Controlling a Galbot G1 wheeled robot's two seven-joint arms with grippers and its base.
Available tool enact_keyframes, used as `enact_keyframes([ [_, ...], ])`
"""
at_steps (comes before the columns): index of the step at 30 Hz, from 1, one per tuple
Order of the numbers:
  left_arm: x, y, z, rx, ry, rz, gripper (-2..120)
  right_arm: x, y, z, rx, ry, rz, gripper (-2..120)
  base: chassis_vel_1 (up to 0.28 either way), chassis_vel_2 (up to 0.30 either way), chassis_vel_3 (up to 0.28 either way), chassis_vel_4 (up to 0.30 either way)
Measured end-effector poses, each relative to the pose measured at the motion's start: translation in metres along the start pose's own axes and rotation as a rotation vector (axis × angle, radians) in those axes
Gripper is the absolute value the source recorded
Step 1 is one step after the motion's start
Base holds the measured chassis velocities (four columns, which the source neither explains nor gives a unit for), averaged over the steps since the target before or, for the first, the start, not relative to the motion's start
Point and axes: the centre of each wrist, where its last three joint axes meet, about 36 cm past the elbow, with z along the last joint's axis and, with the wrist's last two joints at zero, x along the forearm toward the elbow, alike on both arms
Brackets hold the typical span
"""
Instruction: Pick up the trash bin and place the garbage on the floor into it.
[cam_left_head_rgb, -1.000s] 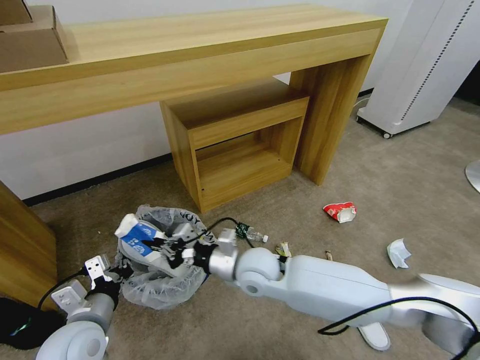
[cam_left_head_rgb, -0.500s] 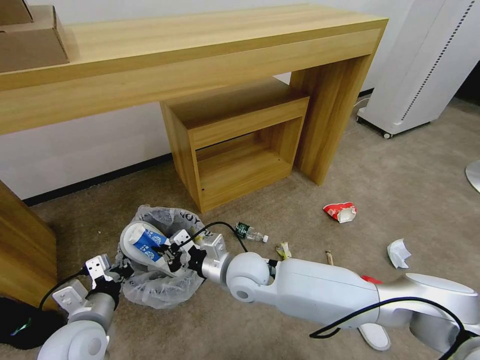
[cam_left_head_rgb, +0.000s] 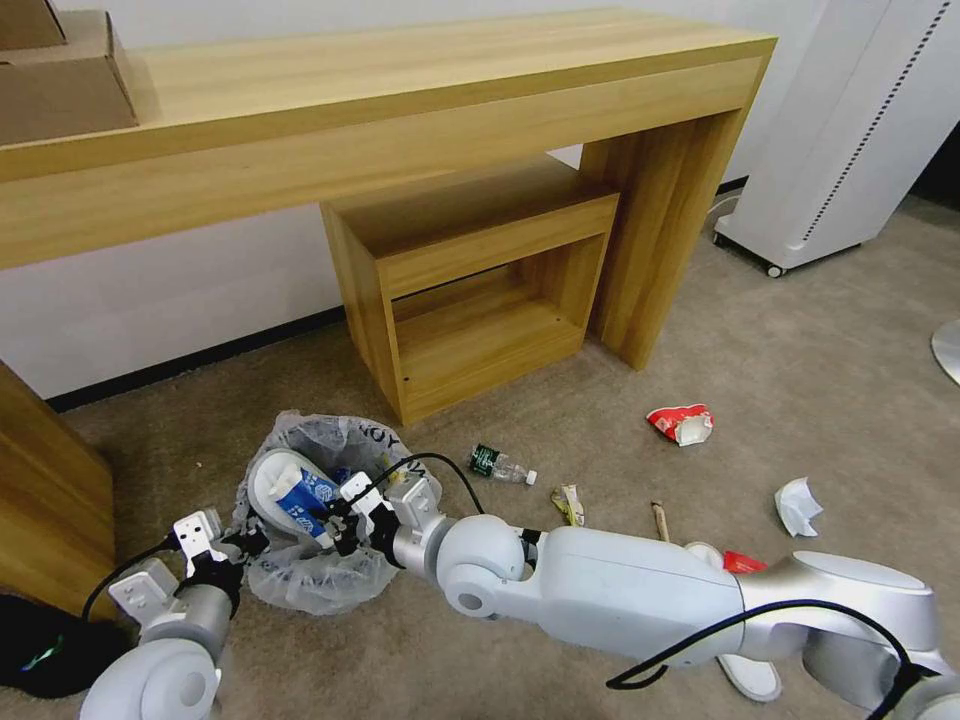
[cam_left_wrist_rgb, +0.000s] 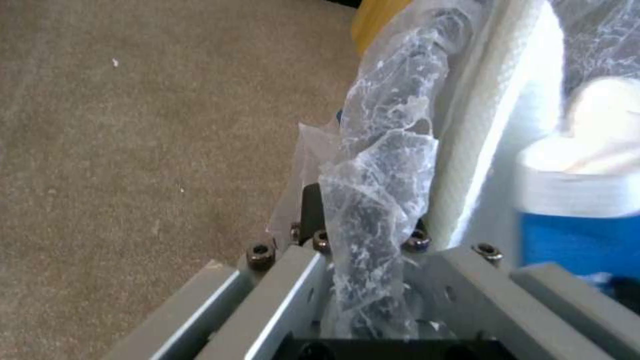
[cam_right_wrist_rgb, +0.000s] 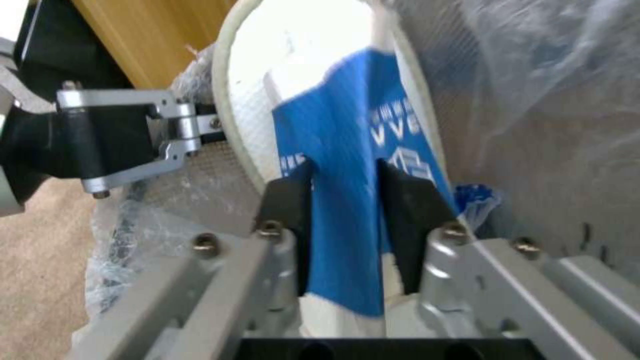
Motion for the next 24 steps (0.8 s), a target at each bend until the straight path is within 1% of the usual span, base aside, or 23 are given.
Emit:
enact_keyframes([
  [1,0.000,0.000,0.000,0.000,0.000,0.000,1,0.000,0.000,0.000,0.000,0.000,0.000,30,0.000,0.000,0.000,0.000],
  [2,0.000,0.000,0.000,0.000,0.000,0.001,1,0.002,-0.001,0.000,-0.001,-0.006,0.002,34,0.000,0.000,0.000,0.000],
  [4,-0.001,-0.002,0.001,0.002,0.001,0.004,1,0.005,-0.004,0.003,-0.003,-0.024,0.000,45,0.000,0.000,0.000,0.000],
  [5,-0.001,-0.002,0.001,0.002,0.001,0.004,1,0.005,-0.004,0.003,-0.003,-0.024,0.000,45,0.000,0.000,0.000,0.000],
  [6,-0.002,-0.002,0.001,0.002,0.002,0.005,1,0.007,-0.005,0.004,-0.006,-0.035,-0.004,51,0.000,0.000,0.000,0.000],
  [7,-0.002,-0.002,0.001,0.002,0.003,0.005,1,0.008,-0.006,0.005,-0.007,-0.042,-0.008,52,0.000,0.000,0.000,0.000],
  [8,-0.002,-0.002,0.001,0.001,0.004,0.004,1,0.010,-0.007,0.006,-0.008,-0.058,-0.015,61,0.000,0.000,0.000,0.000],
  [9,-0.002,-0.002,0.001,0.001,0.004,0.004,1,0.010,-0.007,0.006,-0.008,-0.058,-0.015,61,0.000,0.000,0.000,0.000],
  [10,-0.002,-0.002,0.000,0.000,0.005,0.003,1,0.011,-0.008,0.007,-0.006,-0.069,-0.018,64,0.000,0.000,0.000,0.000],
  [11,-0.002,-0.002,0.000,-0.001,0.005,0.002,1,0.013,-0.010,0.009,0.000,-0.103,-0.031,71,0.000,0.000,0.000,0.000],
  [12,-0.002,-0.001,0.000,-0.002,0.006,0.002,1,0.013,-0.012,0.010,0.002,-0.130,-0.044,75,0.000,0.000,0.000,0.000],
  [13,-0.002,-0.001,0.000,-0.002,0.006,0.002,1,0.013,-0.012,0.010,0.002,-0.130,-0.044,75,0.000,0.000,0.000,0.000],
  [14,-0.002,-0.001,0.001,-0.002,0.007,0.001,1,0.014,-0.014,0.010,0.003,-0.152,-0.053,78,0.000,0.000,0.000,0.000],
  [16,-0.001,0.000,0.001,-0.005,0.009,-0.003,1,0.015,-0.016,0.008,-0.010,-0.238,-0.087,89,0.000,0.000,0.000,0.000],
  [17,-0.001,0.000,0.001,-0.005,0.009,-0.003,1,0.015,-0.016,0.008,-0.010,-0.238,-0.087,89,0.000,0.000,0.000,0.000],
  [18,-0.001,0.001,0.001,-0.006,0.010,-0.004,1,0.015,-0.017,0.006,-0.017,-0.288,-0.106,94,0.000,0.000,0.000,0.000],
  [20,0.000,0.002,0.000,-0.009,0.011,-0.007,1,0.016,-0.020,-0.001,-0.029,-0.375,-0.131,99,0.000,0.000,0.000,0.000],
  [22,0.000,0.002,0.000,-0.010,0.011,-0.007,1,0.016,-0.020,-0.002,-0.030,-0.382,-0.133,99,0.000,0.000,0.000,0.000],
  [24,0.002,0.004,-0.001,-0.015,0.010,-0.012,1,0.022,-0.027,-0.012,-0.050,-0.484,-0.144,100,0.000,0.000,0.000,0.000],
])
